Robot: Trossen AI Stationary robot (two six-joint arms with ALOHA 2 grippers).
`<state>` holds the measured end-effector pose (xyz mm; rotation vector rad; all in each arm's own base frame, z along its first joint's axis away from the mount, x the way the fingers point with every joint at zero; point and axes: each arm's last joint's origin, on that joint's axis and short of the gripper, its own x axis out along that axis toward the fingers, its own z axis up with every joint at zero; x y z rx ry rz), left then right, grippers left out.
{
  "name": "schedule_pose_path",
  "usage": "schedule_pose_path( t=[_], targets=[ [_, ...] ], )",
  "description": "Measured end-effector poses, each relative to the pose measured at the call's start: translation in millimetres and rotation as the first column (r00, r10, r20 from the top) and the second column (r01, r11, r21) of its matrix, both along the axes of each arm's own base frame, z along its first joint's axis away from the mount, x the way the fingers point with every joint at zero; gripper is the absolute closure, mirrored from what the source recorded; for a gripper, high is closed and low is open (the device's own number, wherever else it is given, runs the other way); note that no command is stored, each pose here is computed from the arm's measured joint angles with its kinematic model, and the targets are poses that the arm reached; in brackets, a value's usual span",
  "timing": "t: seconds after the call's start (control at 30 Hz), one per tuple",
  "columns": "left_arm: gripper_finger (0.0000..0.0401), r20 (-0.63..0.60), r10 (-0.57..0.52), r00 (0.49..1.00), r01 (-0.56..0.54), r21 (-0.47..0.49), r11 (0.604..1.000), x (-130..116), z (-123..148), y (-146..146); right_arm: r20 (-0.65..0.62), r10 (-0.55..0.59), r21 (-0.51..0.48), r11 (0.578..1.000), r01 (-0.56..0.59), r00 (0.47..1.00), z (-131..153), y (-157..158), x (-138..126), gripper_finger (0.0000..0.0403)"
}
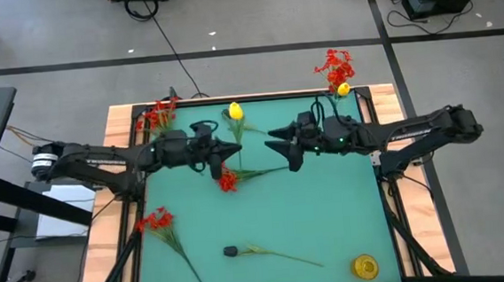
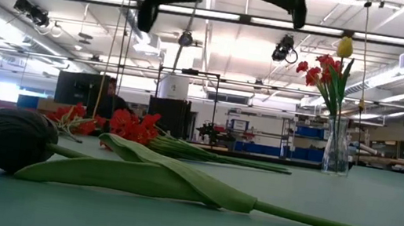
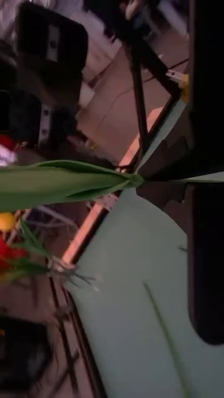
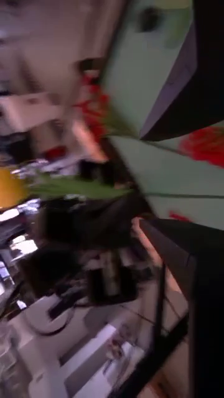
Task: Sort flowers into vase by color
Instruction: Put the yellow flower into the transparent vase
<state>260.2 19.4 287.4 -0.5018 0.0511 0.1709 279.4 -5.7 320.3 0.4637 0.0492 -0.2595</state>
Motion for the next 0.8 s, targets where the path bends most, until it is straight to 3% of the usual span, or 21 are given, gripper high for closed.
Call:
schedule_pose_path(
  t=[0.2,0.4,0.5,0.6,0.8],
  targets=[
    [0.0394,0.085,-0.120,0.989,0.115,0.059,0.992,22.0,-2.1,9.1,0.061,0.045,-0.060,0.997,-0.041,0.997,-5.4,-11.9,16.9,0.0170],
    [0.0394,0.048,-0.203,0.978,0.191,0.178,0.965,47.0,1.2,12.1,0.044,0.133,-0.051,0.990,-0.131,0.990,-15.5,-13.5,28.1,0.0172],
    [0.0394,0.021,-0.211,0.977,0.202,0.222,0.954,54.9,4.9,14.4,0.052,0.115,-0.051,0.992,-0.113,0.992,-13.5,-13.8,27.1,0.0186],
    [0.0394,0.002,-0.217,0.976,0.210,0.245,0.947,59.5,5.5,19.8,0.061,0.076,-0.057,0.996,-0.073,0.995,-9.3,-14.8,23.4,0.0233],
    [0.0394,-0.011,-0.195,0.981,0.193,0.220,0.956,57.7,5.2,33.0,0.032,0.060,-0.074,0.996,-0.057,0.998,-4.7,-19.6,15.1,0.0382]
  ],
)
